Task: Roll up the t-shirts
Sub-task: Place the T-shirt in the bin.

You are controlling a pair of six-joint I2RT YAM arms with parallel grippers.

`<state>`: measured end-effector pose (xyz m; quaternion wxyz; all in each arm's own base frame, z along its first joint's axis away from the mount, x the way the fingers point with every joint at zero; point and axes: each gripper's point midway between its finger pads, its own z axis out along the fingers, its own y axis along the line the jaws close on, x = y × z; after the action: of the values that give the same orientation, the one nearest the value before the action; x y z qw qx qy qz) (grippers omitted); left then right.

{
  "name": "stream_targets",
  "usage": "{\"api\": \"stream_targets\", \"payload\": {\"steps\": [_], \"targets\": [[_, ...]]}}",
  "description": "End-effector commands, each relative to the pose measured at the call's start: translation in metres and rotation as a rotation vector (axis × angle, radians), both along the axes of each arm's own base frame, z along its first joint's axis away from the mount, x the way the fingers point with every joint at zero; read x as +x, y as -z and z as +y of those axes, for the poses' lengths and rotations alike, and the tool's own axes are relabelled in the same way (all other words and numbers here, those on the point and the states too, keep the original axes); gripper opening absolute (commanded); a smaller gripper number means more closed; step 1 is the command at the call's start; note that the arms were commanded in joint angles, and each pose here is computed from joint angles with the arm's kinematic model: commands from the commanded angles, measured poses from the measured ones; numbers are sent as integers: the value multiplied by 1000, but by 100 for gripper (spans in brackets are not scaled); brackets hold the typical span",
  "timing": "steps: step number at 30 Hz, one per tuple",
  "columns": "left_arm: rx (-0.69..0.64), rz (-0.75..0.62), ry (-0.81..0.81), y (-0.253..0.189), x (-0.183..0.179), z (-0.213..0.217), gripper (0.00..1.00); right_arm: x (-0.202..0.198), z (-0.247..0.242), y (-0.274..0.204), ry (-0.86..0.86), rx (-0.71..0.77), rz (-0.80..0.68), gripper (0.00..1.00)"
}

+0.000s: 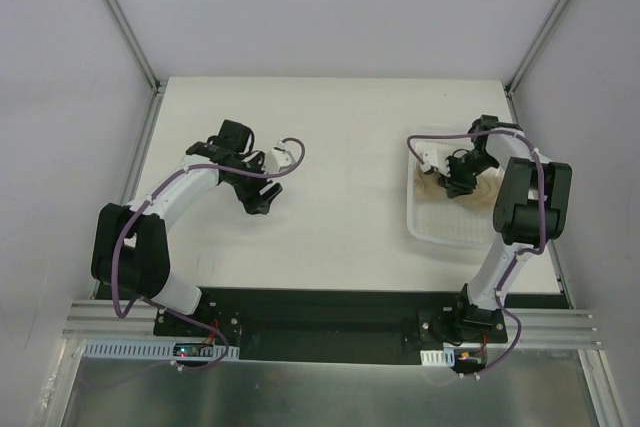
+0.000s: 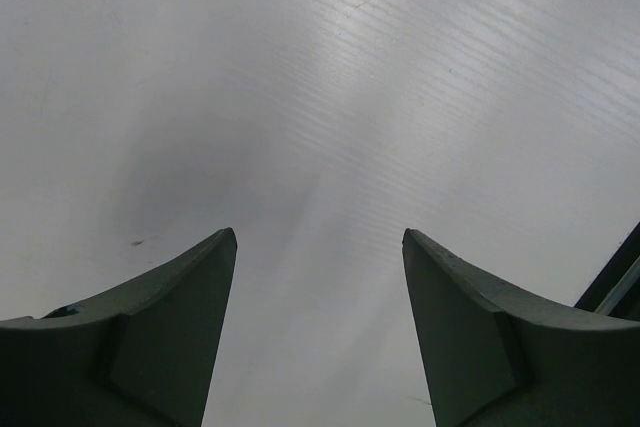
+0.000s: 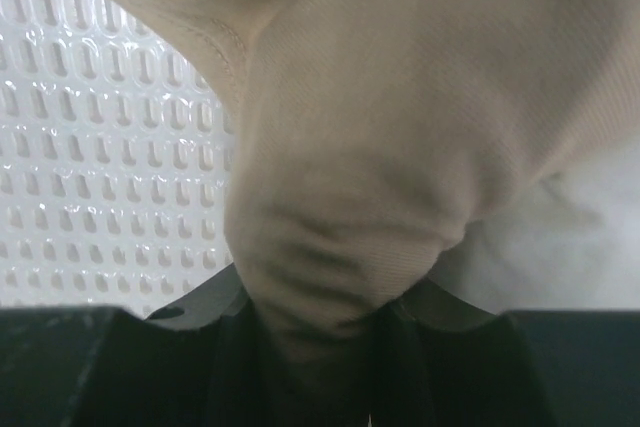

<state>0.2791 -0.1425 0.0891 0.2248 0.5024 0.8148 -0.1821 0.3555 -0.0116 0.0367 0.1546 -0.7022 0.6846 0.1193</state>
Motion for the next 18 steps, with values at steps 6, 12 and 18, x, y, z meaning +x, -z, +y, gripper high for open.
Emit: {"api": "stream_targets", "payload": {"steps": [6,12,18], "targets": [[-49,-73,46,-26,5,-9,67,26,11,-70,-869,-75,-505,76],[-106,-115,61,-43,3,-17,68,-9,10,-108,-824,-60,-515,96],[-183,-147,79,-68,-5,-31,68,-21,14,-153,-326,53,-373,96]]}}
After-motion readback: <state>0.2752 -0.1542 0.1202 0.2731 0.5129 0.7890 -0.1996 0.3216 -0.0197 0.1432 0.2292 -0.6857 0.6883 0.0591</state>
